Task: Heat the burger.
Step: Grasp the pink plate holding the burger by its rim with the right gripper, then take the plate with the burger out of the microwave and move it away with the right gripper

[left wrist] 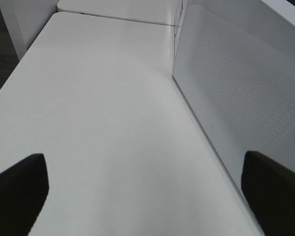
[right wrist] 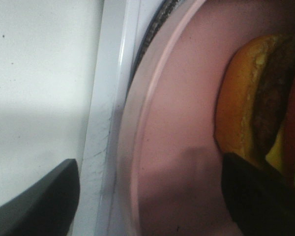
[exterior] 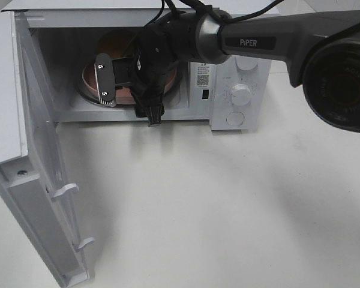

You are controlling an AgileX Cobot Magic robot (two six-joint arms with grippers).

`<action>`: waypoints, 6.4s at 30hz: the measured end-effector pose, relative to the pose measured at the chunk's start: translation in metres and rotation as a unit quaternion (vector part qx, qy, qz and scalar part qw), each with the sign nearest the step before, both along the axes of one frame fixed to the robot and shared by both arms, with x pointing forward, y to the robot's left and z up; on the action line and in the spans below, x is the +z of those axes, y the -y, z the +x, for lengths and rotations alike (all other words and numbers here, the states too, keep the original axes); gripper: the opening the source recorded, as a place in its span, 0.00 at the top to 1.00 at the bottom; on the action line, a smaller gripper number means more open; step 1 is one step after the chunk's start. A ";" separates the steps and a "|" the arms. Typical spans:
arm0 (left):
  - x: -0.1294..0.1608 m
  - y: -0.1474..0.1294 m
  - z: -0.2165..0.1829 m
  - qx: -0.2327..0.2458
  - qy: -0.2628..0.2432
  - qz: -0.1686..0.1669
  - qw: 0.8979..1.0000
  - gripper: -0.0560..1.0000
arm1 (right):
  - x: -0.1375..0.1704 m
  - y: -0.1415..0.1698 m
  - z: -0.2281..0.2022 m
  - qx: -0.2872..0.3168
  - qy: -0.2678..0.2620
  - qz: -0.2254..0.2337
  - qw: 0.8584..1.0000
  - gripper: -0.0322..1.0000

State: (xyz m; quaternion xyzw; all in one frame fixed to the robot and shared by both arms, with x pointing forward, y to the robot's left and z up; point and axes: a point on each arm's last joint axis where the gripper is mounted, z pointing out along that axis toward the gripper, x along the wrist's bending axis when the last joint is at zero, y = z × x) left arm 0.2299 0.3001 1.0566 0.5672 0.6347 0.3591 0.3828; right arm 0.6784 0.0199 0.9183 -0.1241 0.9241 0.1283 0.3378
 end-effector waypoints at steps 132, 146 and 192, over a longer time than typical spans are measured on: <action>0.000 0.000 0.000 0.001 0.000 0.001 1.000 0.01 | 0.071 0.234 -0.321 -0.004 0.009 0.000 1.000 0.87; 0.000 0.000 0.000 0.001 0.000 0.001 1.000 0.01 | 0.073 0.266 -0.336 -0.136 0.010 0.012 0.991 0.87; 0.000 0.000 0.000 0.001 0.000 0.001 1.000 0.01 | 0.050 0.236 -0.261 -0.562 -0.033 0.037 0.826 0.87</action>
